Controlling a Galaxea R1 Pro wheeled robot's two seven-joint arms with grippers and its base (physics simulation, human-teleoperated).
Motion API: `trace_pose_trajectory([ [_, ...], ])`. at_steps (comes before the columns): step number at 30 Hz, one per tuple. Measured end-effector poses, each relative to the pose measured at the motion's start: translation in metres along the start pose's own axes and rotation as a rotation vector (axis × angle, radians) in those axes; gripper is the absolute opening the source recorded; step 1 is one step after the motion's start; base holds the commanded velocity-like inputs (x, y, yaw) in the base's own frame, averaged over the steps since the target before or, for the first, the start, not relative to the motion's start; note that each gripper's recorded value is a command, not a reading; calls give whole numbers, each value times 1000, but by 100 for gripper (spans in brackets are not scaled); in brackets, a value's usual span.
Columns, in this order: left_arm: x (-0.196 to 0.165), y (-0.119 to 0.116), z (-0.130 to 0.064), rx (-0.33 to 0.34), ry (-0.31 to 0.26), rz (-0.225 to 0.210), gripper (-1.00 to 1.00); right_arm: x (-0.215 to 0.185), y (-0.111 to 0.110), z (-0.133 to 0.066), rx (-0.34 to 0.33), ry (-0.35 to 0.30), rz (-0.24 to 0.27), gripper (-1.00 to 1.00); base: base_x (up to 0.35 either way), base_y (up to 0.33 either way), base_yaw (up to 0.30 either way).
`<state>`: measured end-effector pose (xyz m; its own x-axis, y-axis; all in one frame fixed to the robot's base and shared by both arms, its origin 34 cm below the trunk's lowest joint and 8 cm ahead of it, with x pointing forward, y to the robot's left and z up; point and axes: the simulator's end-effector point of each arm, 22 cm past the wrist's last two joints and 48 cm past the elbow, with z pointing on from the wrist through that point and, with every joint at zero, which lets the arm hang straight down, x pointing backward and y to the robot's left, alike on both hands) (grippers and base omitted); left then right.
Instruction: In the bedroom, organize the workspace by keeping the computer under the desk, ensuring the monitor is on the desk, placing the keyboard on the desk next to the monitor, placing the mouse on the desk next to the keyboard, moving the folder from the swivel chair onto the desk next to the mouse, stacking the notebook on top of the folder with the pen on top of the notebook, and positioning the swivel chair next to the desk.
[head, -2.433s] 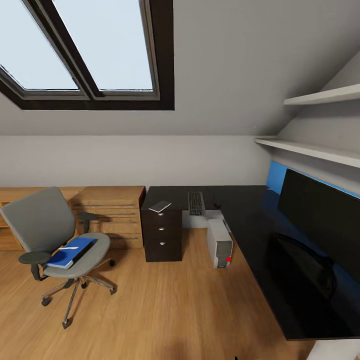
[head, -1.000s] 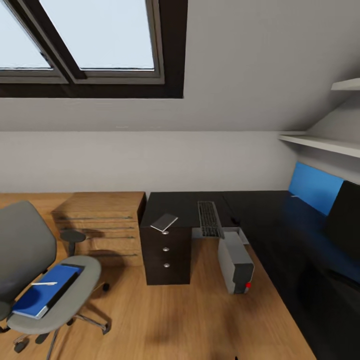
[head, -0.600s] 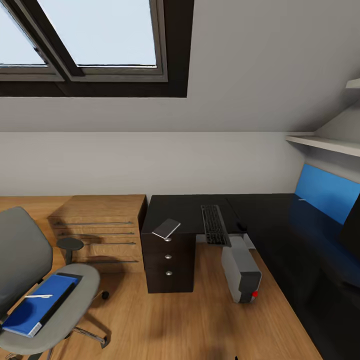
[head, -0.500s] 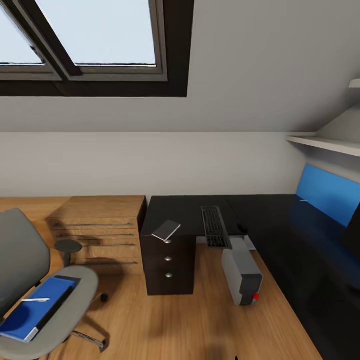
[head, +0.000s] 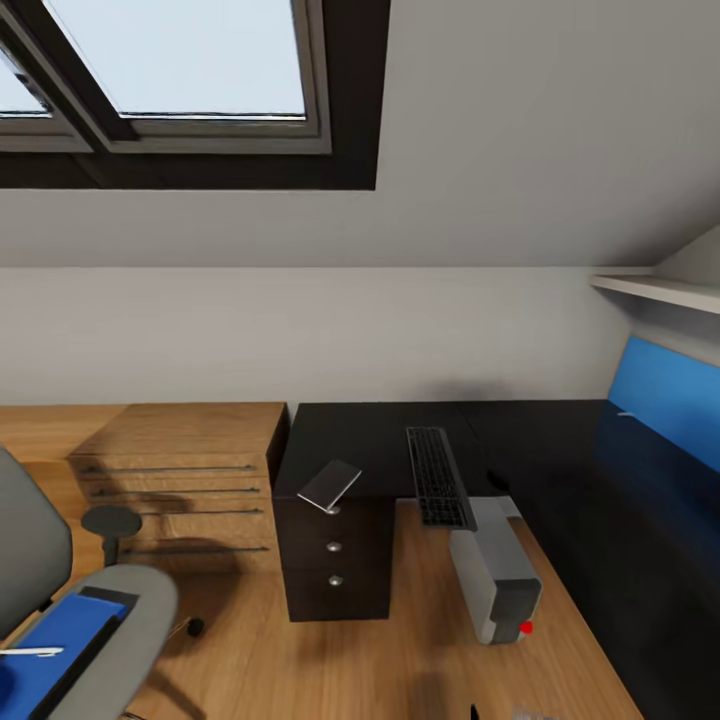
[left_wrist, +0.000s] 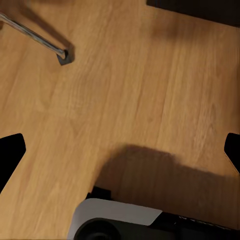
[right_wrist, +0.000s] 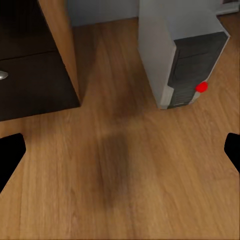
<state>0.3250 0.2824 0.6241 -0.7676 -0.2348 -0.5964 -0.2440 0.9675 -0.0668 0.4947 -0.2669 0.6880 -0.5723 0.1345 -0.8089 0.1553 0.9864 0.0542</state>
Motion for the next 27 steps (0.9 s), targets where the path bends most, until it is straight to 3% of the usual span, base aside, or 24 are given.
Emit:
trace_pose_trajectory([
  [5,1,0,0,2,1,0,100,-43,-5,14,16,-98,1,100,184,0,0],
  [9,1,-1,0,3,2,0,100,-74,-23,20,98,-165,16,100,38,0,0],
  [11,1,-1,0,3,2,-1,100,-82,-27,20,140,-184,50,100,14,0,0],
  [16,1,-2,0,4,2,-1,100,-98,-35,20,237,-215,228,100,4,0,0],
  [19,2,-3,0,5,3,-3,100,-99,-43,26,276,-184,382,100,0,0,0],
  [21,2,-3,0,5,3,-3,100,-106,-38,35,252,-146,479,100,0,0,0],
  [24,2,-4,0,6,4,-4,100,-119,-20,48,155,-76,628,100,0,0,0],
  [26,2,-4,0,6,4,-5,100,-132,-15,52,102,-68,710,100,0,0,0],
  [27,3,-4,0,6,4,-5,100,-143,-11,55,57,-68,795,100,0,0,0],
])
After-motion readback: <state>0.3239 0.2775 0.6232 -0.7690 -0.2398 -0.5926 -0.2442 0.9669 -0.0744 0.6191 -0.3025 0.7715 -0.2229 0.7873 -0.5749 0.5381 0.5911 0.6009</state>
